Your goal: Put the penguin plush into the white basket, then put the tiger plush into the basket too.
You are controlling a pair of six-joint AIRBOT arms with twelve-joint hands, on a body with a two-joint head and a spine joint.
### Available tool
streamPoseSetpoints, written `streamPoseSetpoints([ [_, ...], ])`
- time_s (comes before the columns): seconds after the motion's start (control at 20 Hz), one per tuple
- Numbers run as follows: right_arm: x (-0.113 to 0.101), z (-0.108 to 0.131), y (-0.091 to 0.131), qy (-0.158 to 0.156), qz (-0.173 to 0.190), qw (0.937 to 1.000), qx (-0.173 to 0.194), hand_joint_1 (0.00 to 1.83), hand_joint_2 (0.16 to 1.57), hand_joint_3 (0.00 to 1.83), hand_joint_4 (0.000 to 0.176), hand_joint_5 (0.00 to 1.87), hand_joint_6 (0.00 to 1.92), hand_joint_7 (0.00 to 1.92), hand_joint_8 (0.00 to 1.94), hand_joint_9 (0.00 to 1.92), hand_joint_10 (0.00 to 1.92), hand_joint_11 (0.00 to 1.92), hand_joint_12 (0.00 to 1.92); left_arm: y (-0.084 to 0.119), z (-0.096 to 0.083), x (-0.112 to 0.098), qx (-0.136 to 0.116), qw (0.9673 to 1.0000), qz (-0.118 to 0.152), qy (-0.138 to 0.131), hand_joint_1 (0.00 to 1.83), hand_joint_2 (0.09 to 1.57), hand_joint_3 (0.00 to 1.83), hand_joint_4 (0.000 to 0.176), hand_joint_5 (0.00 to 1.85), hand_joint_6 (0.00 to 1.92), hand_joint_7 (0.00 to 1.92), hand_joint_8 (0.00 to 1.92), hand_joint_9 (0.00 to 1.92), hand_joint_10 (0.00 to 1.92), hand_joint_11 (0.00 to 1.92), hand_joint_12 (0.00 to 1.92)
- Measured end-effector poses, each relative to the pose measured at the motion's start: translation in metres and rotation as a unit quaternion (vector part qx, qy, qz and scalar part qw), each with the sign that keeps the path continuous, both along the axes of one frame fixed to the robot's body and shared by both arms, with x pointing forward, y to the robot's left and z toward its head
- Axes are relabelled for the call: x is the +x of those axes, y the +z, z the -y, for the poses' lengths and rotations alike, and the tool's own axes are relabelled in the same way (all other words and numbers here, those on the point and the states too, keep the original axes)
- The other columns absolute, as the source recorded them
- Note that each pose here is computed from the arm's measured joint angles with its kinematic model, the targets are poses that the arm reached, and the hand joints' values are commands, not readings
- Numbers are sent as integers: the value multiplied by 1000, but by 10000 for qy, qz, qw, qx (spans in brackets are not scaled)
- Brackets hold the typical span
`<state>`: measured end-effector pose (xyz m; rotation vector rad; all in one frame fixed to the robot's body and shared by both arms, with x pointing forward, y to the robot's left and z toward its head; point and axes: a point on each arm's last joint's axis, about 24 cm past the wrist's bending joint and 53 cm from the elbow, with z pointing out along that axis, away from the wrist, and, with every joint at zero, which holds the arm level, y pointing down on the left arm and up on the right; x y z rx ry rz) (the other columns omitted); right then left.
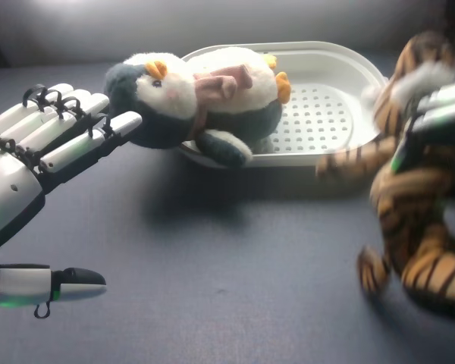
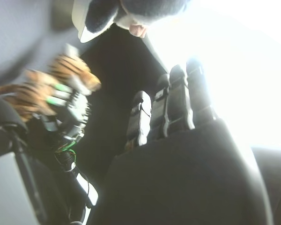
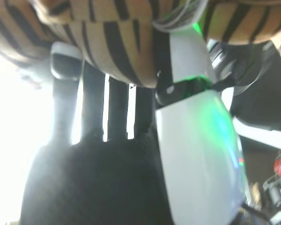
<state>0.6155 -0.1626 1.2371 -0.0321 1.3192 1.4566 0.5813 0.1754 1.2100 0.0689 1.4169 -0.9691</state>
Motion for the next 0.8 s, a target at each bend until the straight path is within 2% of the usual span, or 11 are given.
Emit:
streamPoseSetpoints([
  [0.1, 25, 5, 29, -278, 348, 9985, 329, 1194, 1163, 2, 17, 874, 1188, 901, 1086, 918, 507, 614, 1131, 0, 0, 1, -10, 10000, -3, 12, 790, 825, 1, 160, 0, 0, 0, 0, 0, 0, 13, 8],
  [0.15, 36, 4, 37, -357, 432, 9976, 416, 1242, 1149, 8, 0, 1041, 684, 835, 1386, 849, 989, 663, 1428, -1, 0, 2, -17, 10000, 2, 13, 784, 824, 1, 162, 0, 0, 0, 0, 0, 0, 2, 3],
  [0.2, 46, 1, 45, -415, 474, 9969, 476, 1242, 1149, 8, 0, 1041, 684, 835, 1386, 849, 989, 663, 1428, -2, 0, 2, -23, 10000, -10, 4, 784, 824, 1, 162, 0, 0, 0, 0, 0, 0, 2, 3],
  [0.25, 64, -7, 47, -505, 456, 9969, 406, 1373, 1112, 0, 0, 1125, 561, 868, 1124, 931, 1311, 797, 1388, -4, 1, 1, 4, 10000, -33, -14, 762, 827, 2, 142, 0, 0, 0, 0, 0, 0, 23, 12],
  [0.4, 102, -23, 32, -746, 103, 9971, 43, 1388, 1089, 0, 0, 1212, 378, 910, 1083, 967, 1253, 786, 1243, -6, 2, 5, 22, 10000, -31, -9, 776, 820, 0, 147, 2, 1, 0, 0, 0, 0, 12, 8],
  [0.45, 113, -23, 22, -851, -63, 9963, -103, 1370, 1104, 23, 0, 1082, 714, 887, 1073, 894, 1291, 757, 1214, -8, 2, 7, 13, 10000, -61, 5, 783, 811, 0, 152, 9, 3, 0, 0, 0, 0, 10, 7],
  [0.5, 121, -21, 9, -952, -250, 9947, -286, 1190, 1136, 5, 56, 682, 67, 579, 107, 524, 211, 278, 828, -12, 4, 6, 89, 9999, -101, -42, 793, 812, 0, 154, 0, 0, 0, 0, 0, 0, 0, 1],
  [0.55, 125, -19, 1, -1015, -360, 9931, -457, 1190, 1136, 5, 56, 682, 67, 579, 107, 524, 211, 278, 828, -15, 6, 6, 113, 9998, -144, -64, 793, 812, 0, 154, 0, 0, 0, 0, 0, 0, 0, 1],
  [0.6, 131, -15, -8, -1113, -491, 9909, -582, 1024, 1161, 1, 113, 497, 13, 429, 21, 357, 47, 88, 698, -17, 7, 6, 131, 9997, -177, -80, 806, 807, 0, 166, 0, 0, 0, 0, 0, 0, 0, 0],
  [0.65, 137, -10, -11, -1212, -559, 9891, -626, 948, 1167, 0, 143, 442, 2, 374, 3, 301, 9, 48, 595, -18, 9, 5, 158, 9997, -181, -107, 815, 806, 0, 163, 0, 0, 0, 0, 0, 0, 0, 0],
  [0.8, 149, 3, -20, -1425, -768, 9843, -707, 804, 1236, 6, 153, 331, 0, 198, 1, 104, 0, 0, 223, -19, 11, 6, 116, 9997, -206, -108, 753, 833, 7, 150, 0, 0, 0, 0, 0, 0, 0, 0],
])
